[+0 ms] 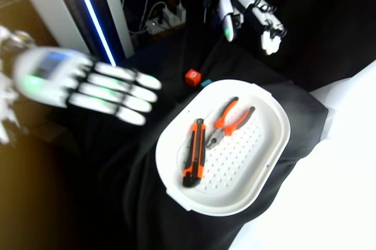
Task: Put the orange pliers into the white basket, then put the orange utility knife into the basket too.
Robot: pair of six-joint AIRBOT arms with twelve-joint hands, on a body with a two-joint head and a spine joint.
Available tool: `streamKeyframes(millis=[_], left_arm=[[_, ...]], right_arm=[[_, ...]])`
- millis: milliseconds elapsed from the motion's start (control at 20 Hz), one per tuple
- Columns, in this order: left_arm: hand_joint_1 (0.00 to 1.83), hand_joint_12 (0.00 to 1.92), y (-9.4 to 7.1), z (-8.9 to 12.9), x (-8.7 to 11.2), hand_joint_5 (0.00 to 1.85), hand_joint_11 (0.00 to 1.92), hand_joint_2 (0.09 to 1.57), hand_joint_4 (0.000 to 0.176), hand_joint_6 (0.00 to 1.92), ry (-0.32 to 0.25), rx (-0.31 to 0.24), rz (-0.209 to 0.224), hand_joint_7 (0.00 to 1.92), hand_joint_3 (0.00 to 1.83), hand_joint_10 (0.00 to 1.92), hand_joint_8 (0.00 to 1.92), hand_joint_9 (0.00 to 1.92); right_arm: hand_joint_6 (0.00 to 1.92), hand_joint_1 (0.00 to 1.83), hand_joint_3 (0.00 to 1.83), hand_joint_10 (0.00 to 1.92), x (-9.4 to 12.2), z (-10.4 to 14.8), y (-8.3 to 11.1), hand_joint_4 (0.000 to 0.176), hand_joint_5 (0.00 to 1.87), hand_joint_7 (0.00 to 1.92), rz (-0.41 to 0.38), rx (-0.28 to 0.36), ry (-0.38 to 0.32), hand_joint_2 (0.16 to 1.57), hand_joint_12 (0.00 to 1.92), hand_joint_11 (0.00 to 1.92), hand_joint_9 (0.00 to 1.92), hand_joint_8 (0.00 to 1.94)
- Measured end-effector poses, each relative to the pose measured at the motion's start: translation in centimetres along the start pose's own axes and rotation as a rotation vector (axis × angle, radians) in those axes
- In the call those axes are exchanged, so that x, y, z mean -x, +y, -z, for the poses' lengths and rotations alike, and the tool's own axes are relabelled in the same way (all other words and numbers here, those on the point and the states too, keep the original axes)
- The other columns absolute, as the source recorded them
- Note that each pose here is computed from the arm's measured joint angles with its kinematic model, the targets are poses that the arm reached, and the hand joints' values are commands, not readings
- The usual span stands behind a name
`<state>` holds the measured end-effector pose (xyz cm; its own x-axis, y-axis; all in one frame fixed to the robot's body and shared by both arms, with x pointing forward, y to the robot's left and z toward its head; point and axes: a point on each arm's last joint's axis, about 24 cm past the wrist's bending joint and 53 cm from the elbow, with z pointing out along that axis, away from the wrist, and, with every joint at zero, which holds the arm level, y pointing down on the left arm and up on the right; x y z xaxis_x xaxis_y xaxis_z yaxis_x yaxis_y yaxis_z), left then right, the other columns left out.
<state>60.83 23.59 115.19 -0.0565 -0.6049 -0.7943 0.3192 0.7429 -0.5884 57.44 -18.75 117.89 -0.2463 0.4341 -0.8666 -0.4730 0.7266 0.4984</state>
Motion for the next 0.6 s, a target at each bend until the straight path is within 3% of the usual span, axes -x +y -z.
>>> streamKeyframes(millis=[100, 150, 200, 250, 300, 350, 400, 450, 600], left_arm=[[0.61, 0.96, -0.5, 0.4, 0.7, 0.1, 0.0, 1.4, 0.06, 0.16, -0.018, -0.014, -0.005, 0.24, 0.0, 0.5, 0.0, 0.07], [0.61, 0.81, -0.9, 0.5, 0.9, 0.08, 0.0, 1.4, 0.078, 0.08, -0.023, -0.029, -0.007, 0.19, 0.0, 0.38, 0.0, 0.07], [0.57, 0.71, -1.3, 0.6, 1.0, 0.05, 0.0, 1.41, 0.082, 0.04, -0.026, -0.045, -0.011, 0.13, 0.0, 0.27, 0.0, 0.08], [0.53, 0.56, -1.6, 0.6, 1.2, 0.04, 0.0, 1.39, 0.085, 0.02, -0.024, -0.052, -0.013, 0.08, 0.0, 0.15, 0.0, 0.08], [0.44, 0.5, -2.0, 0.7, 1.6, 0.01, 0.0, 1.38, 0.085, 0.0, -0.032, -0.07, -0.022, 0.04, 0.0, 0.09, 0.0, 0.07], [0.34, 0.3, -2.4, 0.7, 2.2, 0.0, 0.0, 1.34, 0.111, 0.0, -0.046, -0.087, -0.031, 0.01, 0.0, 0.03, 0.0, 0.02], [0.3, 0.06, -2.9, 0.8, 3.1, 0.0, 0.0, 1.3, 0.152, 0.0, -0.067, -0.104, -0.039, 0.0, 0.0, 0.01, 0.0, 0.0], [0.26, 0.01, -3.2, 0.8, 3.5, 0.0, 0.0, 1.26, 0.171, 0.0, -0.079, -0.117, -0.045, 0.0, 0.0, 0.0, 0.0, 0.0], [0.21, 0.0, -4.4, 0.8, 4.8, 0.0, 0.0, 1.24, 0.176, 0.0, -0.114, -0.161, -0.055, 0.0, 0.0, 0.0, 0.0, 0.0]], right_arm=[[0.0, 0.63, 0.0, 0.01, 2.6, 0.5, -0.1, 0.009, 0.0, 0.0, -0.021, 0.002, -0.103, 1.24, 0.0, 0.0, 0.03, 0.0], [0.0, 0.57, 0.0, 0.0, 3.6, 0.6, 0.3, 0.027, 0.0, 0.0, -0.02, 0.016, -0.144, 1.23, 0.0, 0.0, 0.01, 0.0], [0.0, 0.5, 0.0, 0.0, 4.3, 0.8, 0.8, 0.049, 0.0, 0.0, -0.017, 0.039, -0.175, 1.22, 0.0, 0.0, 0.0, 0.0], [0.0, 0.5, 0.0, 0.0, 4.7, 0.9, 1.3, 0.083, 0.0, 0.0, -0.015, 0.058, -0.195, 1.21, 0.0, 0.0, 0.0, 0.0], [0.0, 0.47, 0.0, 0.0, 5.2, 1.0, 1.6, 0.083, 0.0, 0.0, -0.014, 0.073, -0.216, 1.19, 0.0, 0.0, 0.0, 0.0], [0.0, 0.42, 0.0, 0.0, 5.9, 1.2, 1.9, 0.09, 0.0, 0.0, -0.011, 0.086, -0.243, 1.18, 0.0, 0.0, 0.0, 0.0], [0.0, 0.38, 0.0, 0.0, 7.0, 1.5, 2.2, 0.076, 0.0, 0.0, 0.002, 0.099, -0.275, 1.18, 0.0, 0.0, 0.0, 0.0], [0.0, 0.38, 0.0, 0.0, 7.8, 1.7, 2.3, 0.074, 0.0, 0.0, 0.013, 0.103, -0.295, 1.21, 0.0, 0.0, 0.0, 0.0], [0.0, 0.38, 0.0, 0.0, 10.0, 2.4, 2.1, 0.047, 0.0, 0.0, 0.02, 0.101, -0.372, 1.2, 0.0, 0.0, 0.0, 0.0]])
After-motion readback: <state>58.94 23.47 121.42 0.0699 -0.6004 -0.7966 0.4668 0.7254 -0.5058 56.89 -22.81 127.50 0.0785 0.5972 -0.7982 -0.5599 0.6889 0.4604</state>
